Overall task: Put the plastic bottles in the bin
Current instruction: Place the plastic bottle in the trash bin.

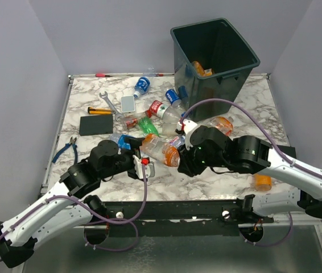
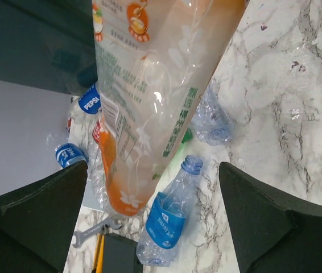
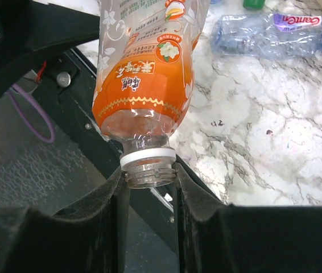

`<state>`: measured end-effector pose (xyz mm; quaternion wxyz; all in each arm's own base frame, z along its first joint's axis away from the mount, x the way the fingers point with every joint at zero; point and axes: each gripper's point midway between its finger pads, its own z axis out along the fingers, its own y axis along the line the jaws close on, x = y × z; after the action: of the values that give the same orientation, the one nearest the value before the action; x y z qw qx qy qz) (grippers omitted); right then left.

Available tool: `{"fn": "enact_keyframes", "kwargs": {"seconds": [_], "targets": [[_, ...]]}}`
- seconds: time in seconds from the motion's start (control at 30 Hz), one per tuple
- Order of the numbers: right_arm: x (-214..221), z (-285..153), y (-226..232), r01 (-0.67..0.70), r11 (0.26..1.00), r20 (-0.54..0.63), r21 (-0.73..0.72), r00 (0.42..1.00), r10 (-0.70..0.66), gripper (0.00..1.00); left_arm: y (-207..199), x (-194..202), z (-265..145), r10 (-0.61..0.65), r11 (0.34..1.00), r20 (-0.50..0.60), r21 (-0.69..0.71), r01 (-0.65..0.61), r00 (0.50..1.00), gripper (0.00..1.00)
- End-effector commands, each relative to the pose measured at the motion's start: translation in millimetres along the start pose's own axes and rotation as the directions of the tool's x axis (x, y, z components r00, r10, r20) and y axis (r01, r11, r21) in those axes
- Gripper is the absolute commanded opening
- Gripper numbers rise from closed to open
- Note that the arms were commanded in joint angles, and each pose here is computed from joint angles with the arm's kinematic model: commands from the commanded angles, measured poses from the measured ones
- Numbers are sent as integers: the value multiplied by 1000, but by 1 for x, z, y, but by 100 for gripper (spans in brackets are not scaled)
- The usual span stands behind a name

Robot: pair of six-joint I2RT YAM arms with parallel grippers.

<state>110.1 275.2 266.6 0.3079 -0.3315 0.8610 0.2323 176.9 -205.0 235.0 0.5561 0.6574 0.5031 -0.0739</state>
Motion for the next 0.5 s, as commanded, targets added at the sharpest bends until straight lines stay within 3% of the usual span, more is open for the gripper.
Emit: {"fn": "enact_keyframes", "kwargs": {"seconds": [0.0, 0.23, 0.37, 0.47], "targets": [[-5, -4, 16, 44, 997, -19, -71, 999, -45, 0, 10, -7, 3, 67, 997, 21, -29, -66, 998, 96], [-14, -7, 36, 47, 985, -7, -168, 999, -49, 0, 22, -10, 10, 58, 993, 51, -110, -52, 997, 81], [-19, -10, 48, 50, 972, -1, -228, 999, -51, 0, 25, -9, 13, 42, 990, 54, -135, -34, 998, 64], [-23, -14, 53, 50, 966, 9, -252, 999, -50, 0, 24, -9, 14, 32, 989, 69, -147, -22, 997, 44]]}}
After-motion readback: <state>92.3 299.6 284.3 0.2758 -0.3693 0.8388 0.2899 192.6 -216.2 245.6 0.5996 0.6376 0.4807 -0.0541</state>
